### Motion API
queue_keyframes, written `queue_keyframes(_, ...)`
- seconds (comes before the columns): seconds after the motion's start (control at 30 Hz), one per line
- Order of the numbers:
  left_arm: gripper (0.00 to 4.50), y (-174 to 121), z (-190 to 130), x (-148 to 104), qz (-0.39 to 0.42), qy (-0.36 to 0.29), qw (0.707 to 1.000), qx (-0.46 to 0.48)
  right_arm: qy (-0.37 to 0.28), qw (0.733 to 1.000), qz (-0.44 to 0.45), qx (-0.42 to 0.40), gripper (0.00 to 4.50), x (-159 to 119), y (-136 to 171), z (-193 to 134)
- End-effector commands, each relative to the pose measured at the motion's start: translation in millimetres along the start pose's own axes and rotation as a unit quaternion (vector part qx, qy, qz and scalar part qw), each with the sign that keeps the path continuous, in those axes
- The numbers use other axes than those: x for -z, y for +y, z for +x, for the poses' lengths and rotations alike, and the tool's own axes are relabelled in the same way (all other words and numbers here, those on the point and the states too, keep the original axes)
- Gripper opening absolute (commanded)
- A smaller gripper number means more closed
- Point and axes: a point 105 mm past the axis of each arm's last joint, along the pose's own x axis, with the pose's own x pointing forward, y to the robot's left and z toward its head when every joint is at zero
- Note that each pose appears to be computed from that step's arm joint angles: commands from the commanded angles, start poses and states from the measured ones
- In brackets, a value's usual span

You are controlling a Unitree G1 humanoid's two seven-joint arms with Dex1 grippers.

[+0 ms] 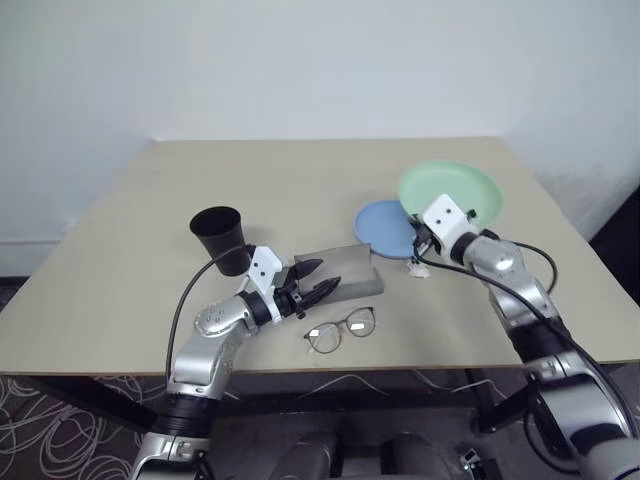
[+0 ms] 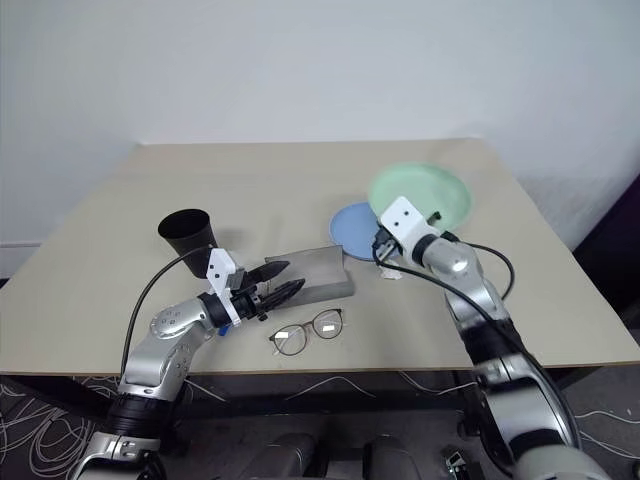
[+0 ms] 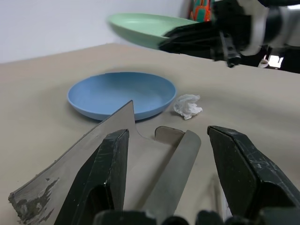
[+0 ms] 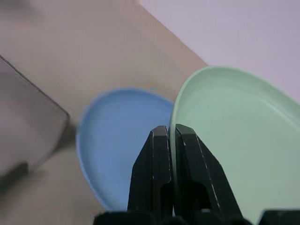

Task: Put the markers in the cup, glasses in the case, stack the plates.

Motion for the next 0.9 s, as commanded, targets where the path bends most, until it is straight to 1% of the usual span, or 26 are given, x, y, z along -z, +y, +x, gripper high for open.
queue_keyframes(0.03, 2.81, 1, 3, -16, 0.026, -0.023, 0.999, 0.003, -0.035, 0.999, -0.007, -0.029, 0.03, -15, -3, 13)
queue_keyframes(0.13, 2.81, 1, 2, -17, 0.028, -0.026, 0.999, -0.003, -0.031, 0.998, -0.001, -0.056, 0.03, -13, 4, 25)
queue_keyframes(0.3, 2.81, 2, -2, -18, 0.031, -0.027, 0.999, -0.012, -0.024, 0.997, 0.004, -0.077, 0.03, -9, 12, 35)
queue_keyframes(0.4, 2.81, 1, -5, -17, 0.031, -0.025, 0.999, -0.016, -0.027, 0.996, 0.009, -0.082, 0.79, -10, 15, 39)
queue_keyframes(0.63, 2.81, 1, -5, -18, 0.032, -0.024, 0.999, -0.018, -0.052, 0.996, 0.005, -0.070, 3.23, -20, 10, 39)
queue_keyframes(0.77, 2.81, 1, -4, -18, 0.033, -0.024, 0.999, -0.016, -0.063, 0.996, 0.001, -0.058, 3.23, -25, 1, 35)
queue_keyframes(0.8, 2.81, 1, -4, -18, 0.033, -0.025, 0.999, -0.016, -0.065, 0.996, 0.003, -0.056, 3.23, -24, -5, 30)
queue_keyframes(0.9, 2.81, 2, -4, -19, 0.034, -0.025, 0.999, -0.016, -0.049, 0.997, 0.020, -0.054, 3.23, -13, -15, 13)
